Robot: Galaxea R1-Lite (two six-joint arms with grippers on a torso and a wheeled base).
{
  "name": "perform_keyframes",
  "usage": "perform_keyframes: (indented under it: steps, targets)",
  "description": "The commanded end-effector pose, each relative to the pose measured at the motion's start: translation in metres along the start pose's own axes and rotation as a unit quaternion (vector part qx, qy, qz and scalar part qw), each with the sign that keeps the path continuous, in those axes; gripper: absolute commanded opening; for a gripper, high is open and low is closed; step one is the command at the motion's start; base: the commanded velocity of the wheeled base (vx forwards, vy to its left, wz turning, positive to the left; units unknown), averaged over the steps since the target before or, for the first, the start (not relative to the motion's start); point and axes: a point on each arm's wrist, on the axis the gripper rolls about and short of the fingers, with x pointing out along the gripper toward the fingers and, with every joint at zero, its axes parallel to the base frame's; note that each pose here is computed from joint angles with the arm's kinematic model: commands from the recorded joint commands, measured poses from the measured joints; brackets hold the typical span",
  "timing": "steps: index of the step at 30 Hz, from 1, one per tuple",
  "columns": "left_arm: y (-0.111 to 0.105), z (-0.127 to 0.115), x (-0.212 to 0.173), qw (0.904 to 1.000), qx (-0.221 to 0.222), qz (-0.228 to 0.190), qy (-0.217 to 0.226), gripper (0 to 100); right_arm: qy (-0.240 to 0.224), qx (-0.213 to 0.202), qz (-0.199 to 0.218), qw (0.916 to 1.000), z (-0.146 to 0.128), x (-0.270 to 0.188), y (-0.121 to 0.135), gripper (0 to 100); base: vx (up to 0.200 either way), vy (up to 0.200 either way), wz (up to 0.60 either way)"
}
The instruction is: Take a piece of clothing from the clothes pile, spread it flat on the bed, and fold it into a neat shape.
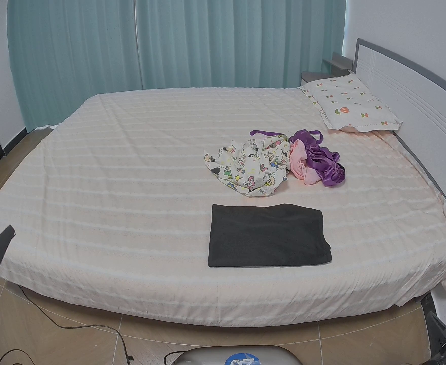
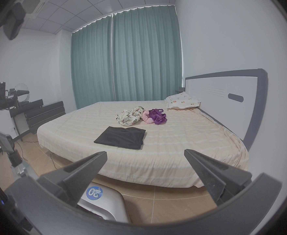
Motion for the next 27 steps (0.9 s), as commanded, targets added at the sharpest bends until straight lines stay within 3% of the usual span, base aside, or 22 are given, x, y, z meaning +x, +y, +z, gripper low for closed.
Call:
perform_keyframes:
  steps: [1,6,13,17,22,27]
  targets:
    - [0.003,-0.021,-0.025,0.9989,0.032,-0.027,-0.023,100,-0.027,-0.015,-0.023,0.9993,-0.021,-0.004,0.000,100,0.000,0.000,0.00]
    - [0.010,-0.040,-0.034,0.9966,0.069,-0.030,-0.032,100,-0.068,-0.020,-0.036,0.9969,-0.021,0.002,-0.001,100,0.000,0.000,0.00]
    - [0.021,-0.069,-0.048,0.9868,0.143,-0.035,-0.068,100,-0.078,-0.005,-0.047,0.9958,-0.027,0.007,-0.002,100,0.000,0.000,0.00]
    - [0.025,-0.076,-0.047,0.9815,0.183,-0.021,-0.053,100,-0.076,-0.006,-0.047,0.9960,-0.027,0.007,-0.002,100,0.000,0.000,0.00]
    - [0.028,-0.083,-0.046,0.9812,0.191,-0.009,-0.021,100,-0.075,-0.005,-0.046,0.9961,-0.027,0.007,-0.002,100,0.000,0.000,0.00]
    - [0.033,-0.088,-0.046,0.9775,0.208,0.035,0.001,100,-0.075,-0.006,-0.047,0.9960,-0.027,0.007,-0.002,100,0.000,0.000,0.00]
